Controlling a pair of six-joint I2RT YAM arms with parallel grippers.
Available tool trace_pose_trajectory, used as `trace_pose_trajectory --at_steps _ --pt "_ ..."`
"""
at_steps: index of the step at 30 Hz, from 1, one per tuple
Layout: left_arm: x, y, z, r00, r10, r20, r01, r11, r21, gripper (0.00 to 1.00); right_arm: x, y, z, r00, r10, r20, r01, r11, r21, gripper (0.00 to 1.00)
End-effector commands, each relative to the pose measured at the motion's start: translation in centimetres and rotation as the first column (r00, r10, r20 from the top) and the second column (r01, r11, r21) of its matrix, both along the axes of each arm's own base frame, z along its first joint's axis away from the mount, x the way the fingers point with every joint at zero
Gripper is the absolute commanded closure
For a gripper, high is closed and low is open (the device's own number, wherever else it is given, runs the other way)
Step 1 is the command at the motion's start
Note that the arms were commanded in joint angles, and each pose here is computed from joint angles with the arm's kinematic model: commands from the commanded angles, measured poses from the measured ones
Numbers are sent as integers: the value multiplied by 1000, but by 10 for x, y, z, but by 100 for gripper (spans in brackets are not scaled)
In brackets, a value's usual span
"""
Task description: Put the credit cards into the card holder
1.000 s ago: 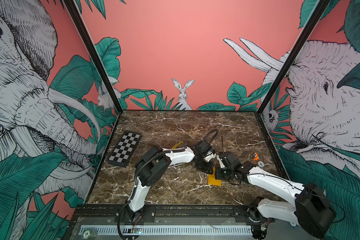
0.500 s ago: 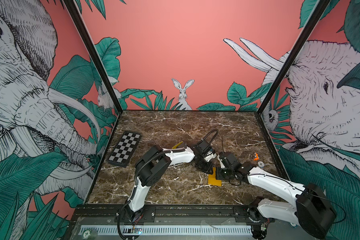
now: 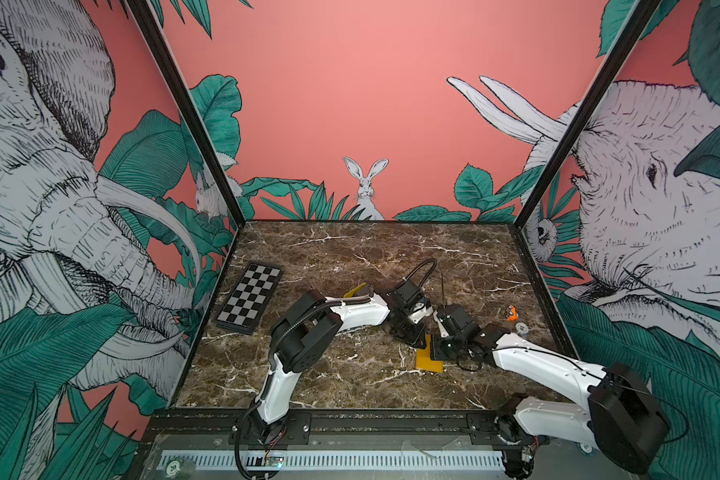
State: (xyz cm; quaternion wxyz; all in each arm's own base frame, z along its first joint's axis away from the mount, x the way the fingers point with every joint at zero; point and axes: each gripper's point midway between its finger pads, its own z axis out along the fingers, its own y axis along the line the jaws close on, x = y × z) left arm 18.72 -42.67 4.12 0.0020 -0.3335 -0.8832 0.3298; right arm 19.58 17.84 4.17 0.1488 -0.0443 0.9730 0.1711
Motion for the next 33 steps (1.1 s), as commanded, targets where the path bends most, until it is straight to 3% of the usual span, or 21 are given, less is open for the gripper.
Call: trace_pose_trajectory --at_steps 1,33 --pt "-10 3 -6 1000 -27 -16 27 999 33 79 -5 -7 -7 1000 -13 -27 11 999 -47 100" --pt "-11 3 -7 999 -28 -17 29 999 37 79 -21 -24 -36 992 -82 -91 72 991 -113 100"
